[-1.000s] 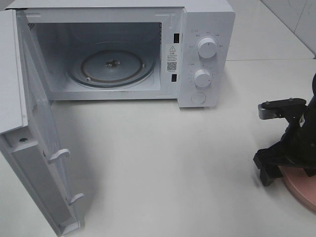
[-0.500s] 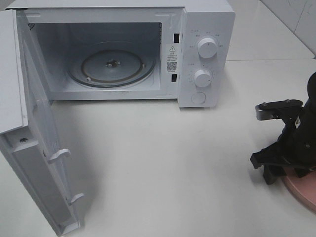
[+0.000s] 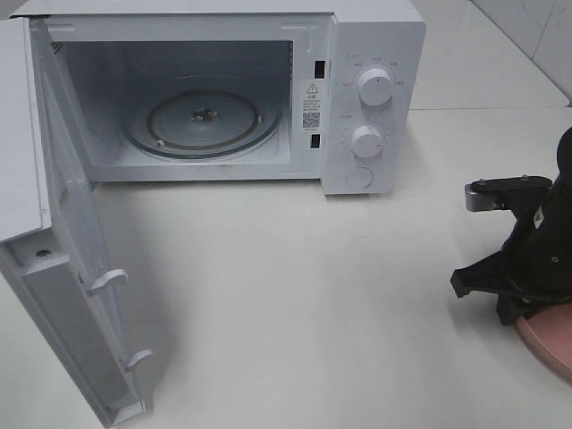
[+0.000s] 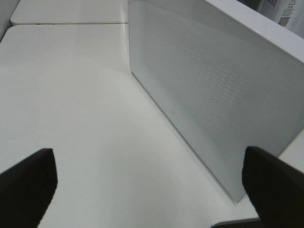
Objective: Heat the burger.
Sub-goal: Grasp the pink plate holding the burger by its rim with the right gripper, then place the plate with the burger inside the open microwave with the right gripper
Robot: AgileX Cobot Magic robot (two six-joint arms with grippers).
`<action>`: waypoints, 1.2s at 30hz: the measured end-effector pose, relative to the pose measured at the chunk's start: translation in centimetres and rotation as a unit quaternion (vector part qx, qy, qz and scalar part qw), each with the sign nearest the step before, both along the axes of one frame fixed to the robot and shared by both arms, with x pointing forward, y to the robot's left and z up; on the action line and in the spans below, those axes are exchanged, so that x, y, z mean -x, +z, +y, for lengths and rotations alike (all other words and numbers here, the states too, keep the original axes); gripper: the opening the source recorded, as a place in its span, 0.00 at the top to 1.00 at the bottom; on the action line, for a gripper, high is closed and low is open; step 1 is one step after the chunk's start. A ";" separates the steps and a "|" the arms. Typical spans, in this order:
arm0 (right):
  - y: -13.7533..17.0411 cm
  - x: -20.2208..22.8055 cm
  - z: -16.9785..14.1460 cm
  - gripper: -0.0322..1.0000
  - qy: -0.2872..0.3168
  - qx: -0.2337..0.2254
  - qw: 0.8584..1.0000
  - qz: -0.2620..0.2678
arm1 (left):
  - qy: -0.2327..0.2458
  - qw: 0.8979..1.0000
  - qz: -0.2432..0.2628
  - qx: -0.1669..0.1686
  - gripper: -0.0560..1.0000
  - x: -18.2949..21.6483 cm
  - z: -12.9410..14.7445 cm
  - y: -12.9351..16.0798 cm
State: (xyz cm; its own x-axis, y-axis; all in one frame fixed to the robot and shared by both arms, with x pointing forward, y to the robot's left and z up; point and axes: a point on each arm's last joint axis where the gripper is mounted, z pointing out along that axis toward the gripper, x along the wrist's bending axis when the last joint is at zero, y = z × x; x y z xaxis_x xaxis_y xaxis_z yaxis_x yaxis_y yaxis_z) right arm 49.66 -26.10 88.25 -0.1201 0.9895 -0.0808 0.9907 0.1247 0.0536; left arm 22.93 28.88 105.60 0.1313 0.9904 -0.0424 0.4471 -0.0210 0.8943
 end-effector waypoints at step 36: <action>1.9 2.1 3.9 0.96 0.063 0.119 0.991 -0.014 | 0.000 1.000 0.000 0.000 0.02 0.0 0.0 0.0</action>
